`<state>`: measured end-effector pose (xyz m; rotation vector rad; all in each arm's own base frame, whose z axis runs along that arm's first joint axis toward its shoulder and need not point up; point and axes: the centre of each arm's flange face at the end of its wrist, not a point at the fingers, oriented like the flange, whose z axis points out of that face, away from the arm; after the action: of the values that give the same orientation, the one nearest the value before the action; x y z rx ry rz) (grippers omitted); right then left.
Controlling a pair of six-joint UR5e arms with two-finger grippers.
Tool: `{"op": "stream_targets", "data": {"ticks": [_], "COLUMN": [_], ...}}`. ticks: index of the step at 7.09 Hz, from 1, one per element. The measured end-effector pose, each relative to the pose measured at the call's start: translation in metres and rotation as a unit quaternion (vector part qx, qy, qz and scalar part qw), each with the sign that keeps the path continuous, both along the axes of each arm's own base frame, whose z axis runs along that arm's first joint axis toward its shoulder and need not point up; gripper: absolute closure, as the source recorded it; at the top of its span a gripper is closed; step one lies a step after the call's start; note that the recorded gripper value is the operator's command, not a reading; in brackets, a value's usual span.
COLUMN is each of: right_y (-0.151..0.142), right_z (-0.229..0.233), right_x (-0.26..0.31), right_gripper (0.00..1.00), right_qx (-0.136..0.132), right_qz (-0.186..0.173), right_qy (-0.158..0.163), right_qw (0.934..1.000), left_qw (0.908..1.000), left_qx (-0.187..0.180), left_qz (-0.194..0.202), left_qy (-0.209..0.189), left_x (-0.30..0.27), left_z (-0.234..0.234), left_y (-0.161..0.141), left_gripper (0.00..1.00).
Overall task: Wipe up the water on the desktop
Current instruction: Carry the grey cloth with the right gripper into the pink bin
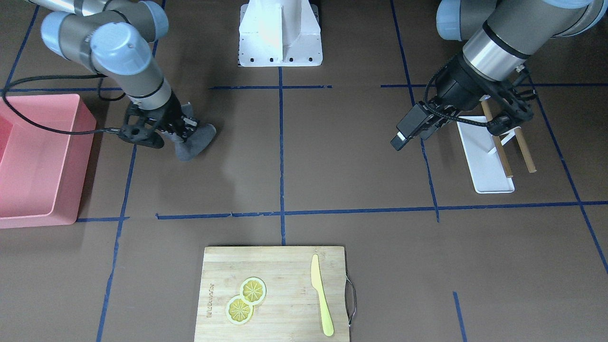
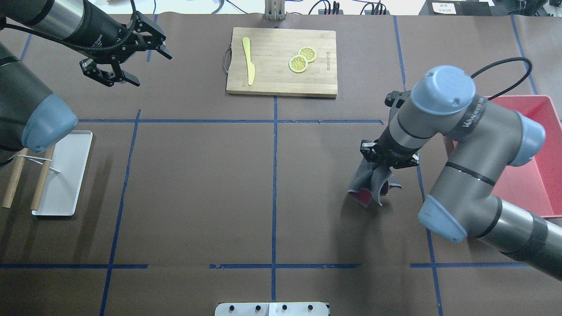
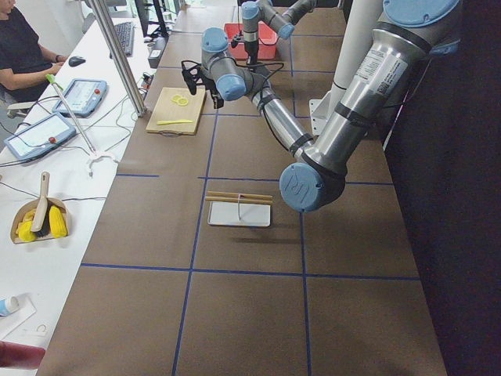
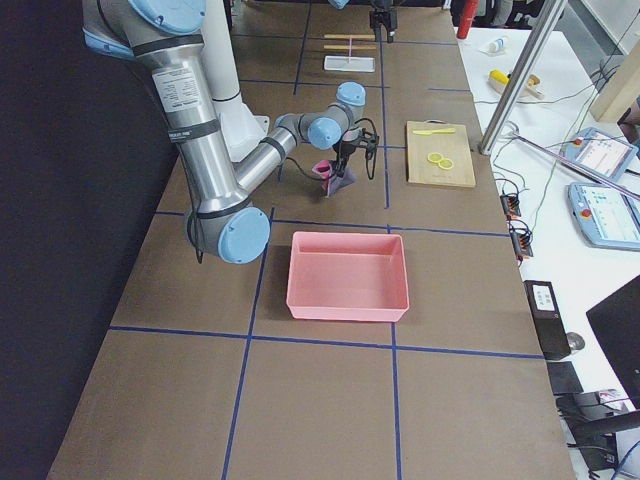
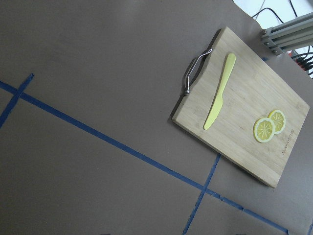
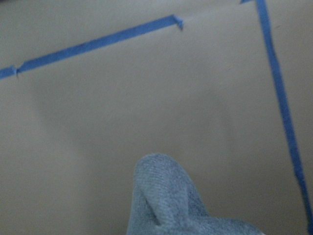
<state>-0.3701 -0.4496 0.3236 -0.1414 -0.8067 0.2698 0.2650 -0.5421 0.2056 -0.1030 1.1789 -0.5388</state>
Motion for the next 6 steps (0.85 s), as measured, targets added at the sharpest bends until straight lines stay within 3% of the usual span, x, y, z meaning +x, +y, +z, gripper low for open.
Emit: {"op": "stream_targets", "data": {"ticks": [3,5,6], "right_y": [-0.017,-0.011,-0.007], "right_z": [0.011,0.076,0.113], "right_x": [0.174,0.265,0.288], "right_gripper": [0.99,0.97,0.96], "right_qx": [0.029,0.055,0.055], "right_qz": [0.014,-0.027,-0.048], "right_qy": [0.014,0.03,0.041], "right_qw": [0.9994,0.9976,0.9964], "left_qw": [1.0,1.0,1.0], "left_qx": [0.0,0.001,0.002], "left_qz": [-0.005,-0.008,-0.009], "left_qy": [0.001,0.002,0.003], "left_x": [-0.006,-0.01,-0.012], "left_z": [-0.001,-0.002,-0.003], "left_y": [-0.002,-0.003,-0.002], "left_gripper": [0.0,0.0,0.0]}}
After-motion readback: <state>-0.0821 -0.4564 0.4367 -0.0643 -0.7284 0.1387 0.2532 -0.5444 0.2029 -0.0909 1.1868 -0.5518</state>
